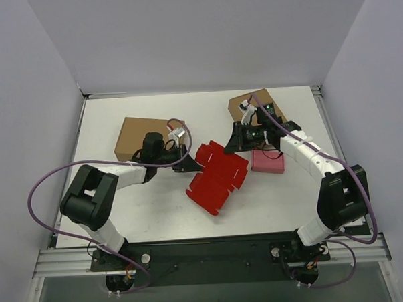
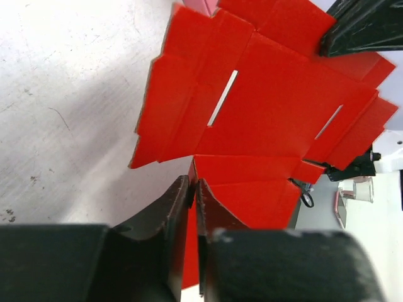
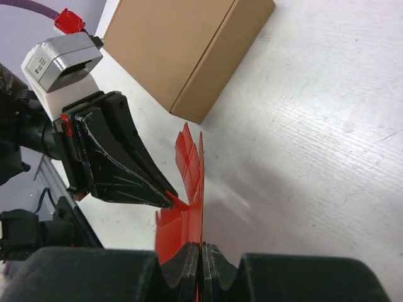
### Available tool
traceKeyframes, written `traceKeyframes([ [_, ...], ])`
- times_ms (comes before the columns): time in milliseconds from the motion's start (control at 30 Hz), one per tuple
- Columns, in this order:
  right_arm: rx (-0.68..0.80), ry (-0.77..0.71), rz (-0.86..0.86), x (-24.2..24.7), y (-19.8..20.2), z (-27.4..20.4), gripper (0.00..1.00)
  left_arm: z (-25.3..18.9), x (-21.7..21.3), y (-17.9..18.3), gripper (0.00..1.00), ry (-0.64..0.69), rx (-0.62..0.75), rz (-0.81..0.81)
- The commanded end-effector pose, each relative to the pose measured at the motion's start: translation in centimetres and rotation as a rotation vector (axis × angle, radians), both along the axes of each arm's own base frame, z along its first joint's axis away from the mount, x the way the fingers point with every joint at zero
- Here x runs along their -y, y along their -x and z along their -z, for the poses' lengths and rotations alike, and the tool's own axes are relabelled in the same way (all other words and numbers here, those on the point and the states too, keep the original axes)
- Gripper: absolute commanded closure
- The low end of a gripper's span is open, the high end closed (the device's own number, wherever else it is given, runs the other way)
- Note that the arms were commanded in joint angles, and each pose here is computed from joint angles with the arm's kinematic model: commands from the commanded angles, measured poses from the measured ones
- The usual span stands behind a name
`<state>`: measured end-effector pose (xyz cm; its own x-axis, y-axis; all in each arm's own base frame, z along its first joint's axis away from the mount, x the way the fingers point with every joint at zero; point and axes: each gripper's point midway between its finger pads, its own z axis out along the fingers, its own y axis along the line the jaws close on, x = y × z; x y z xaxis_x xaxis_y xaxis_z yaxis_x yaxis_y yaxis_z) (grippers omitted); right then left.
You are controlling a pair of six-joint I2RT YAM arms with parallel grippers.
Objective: Fold the paper box
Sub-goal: Fold the paper box at the center of the board.
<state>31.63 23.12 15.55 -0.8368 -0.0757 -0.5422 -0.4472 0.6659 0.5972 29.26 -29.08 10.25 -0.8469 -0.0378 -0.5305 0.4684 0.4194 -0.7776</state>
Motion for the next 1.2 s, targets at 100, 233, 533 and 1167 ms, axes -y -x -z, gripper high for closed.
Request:
traceKeyframes([
  [100,0.185,0.148,0.059,0.2,-0.6,-0.8,1.00,-1.2,2.5,-0.4,0.90,-0.097,0.013,0.038],
  [233,0.224,0.206,0.053,-0.4,0.0,-0.5,1.00,-1.9,3.9,-0.5,0.90,-0.104,0.007,0.048],
  [533,0.211,0.215,0.030,-0.5,0.9,0.5,1.00,-3.2,6.0,0.0,0.89,-0.030,0.010,0.092],
  [1167,0.110,-0.067,-0.238,-2.4,4.1,-4.6,1.00,-8.1,-4.0,-1.6,0.27,0.070,0.177,0.076],
])
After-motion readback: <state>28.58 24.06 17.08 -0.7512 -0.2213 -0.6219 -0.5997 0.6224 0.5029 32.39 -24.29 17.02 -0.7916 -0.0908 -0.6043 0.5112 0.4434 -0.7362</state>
